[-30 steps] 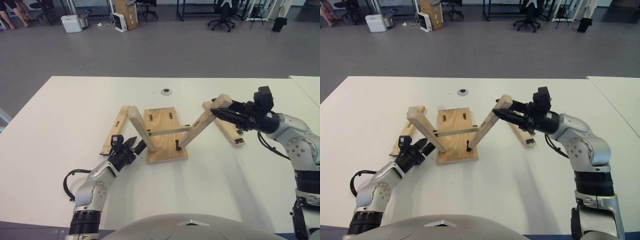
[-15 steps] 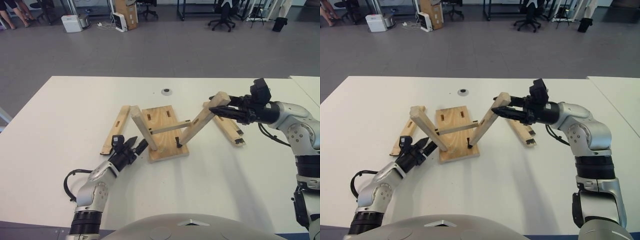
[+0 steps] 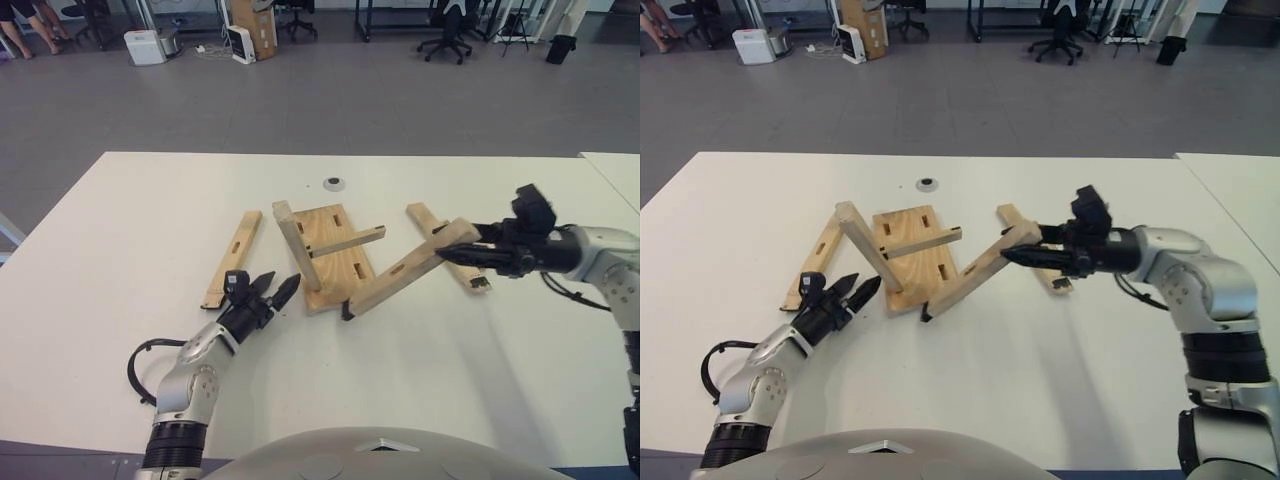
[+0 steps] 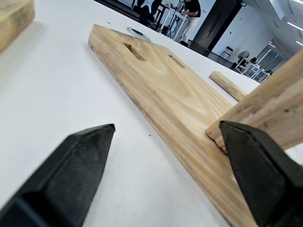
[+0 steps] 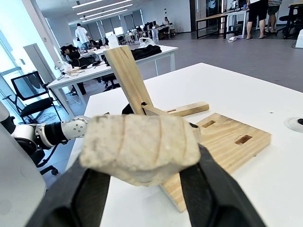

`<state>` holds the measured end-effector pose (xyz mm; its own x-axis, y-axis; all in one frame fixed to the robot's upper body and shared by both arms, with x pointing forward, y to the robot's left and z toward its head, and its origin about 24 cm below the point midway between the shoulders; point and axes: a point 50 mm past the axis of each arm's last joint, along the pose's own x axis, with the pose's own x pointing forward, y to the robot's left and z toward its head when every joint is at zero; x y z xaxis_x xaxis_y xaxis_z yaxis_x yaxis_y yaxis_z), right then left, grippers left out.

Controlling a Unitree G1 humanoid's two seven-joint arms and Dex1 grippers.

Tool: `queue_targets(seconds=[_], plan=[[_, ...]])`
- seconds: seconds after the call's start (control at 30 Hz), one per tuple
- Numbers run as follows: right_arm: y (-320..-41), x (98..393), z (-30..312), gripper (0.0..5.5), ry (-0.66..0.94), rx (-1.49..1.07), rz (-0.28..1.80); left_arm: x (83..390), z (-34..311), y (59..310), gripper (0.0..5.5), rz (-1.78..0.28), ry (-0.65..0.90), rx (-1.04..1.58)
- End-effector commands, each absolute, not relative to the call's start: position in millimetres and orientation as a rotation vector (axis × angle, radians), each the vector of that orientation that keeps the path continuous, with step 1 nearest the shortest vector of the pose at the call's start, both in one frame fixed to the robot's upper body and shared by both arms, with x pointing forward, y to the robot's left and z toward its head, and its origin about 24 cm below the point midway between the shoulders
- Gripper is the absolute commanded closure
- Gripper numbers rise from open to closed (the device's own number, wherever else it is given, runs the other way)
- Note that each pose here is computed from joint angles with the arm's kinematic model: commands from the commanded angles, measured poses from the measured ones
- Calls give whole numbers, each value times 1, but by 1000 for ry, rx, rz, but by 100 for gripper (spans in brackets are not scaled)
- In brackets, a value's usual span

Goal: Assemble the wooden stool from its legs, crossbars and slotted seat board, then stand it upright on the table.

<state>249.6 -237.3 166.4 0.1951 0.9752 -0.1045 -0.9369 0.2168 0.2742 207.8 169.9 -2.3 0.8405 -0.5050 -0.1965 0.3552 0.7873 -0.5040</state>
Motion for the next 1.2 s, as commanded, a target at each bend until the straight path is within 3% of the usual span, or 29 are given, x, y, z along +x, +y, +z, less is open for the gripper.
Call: queue_targets(seconds=[0.03, 0.2, 0.33, 0.43, 0.67, 0.97, 1.2], plan=[[-255, 264, 205, 343, 190, 193, 1298, 178, -43, 171, 143, -391, 563, -508], [-257, 281, 189, 343, 165, 89, 1193, 183, -41, 172, 143, -404, 558, -476], [-258, 282, 167, 343, 204, 0, 1178, 177, -55, 194, 143, -356, 684, -246], [-262, 281, 162, 343, 196, -37, 1151, 184, -57, 205, 143, -346, 690, -158], [-260, 286, 161, 343, 160, -76, 1140, 187, -59, 203, 143, -354, 683, -123], [-228, 250, 160, 343, 253, 26, 1365, 191, -60, 195, 143, -388, 676, -110], [-234, 250, 174, 343, 210, 24, 1319, 191, -61, 195, 143, -385, 676, -119]])
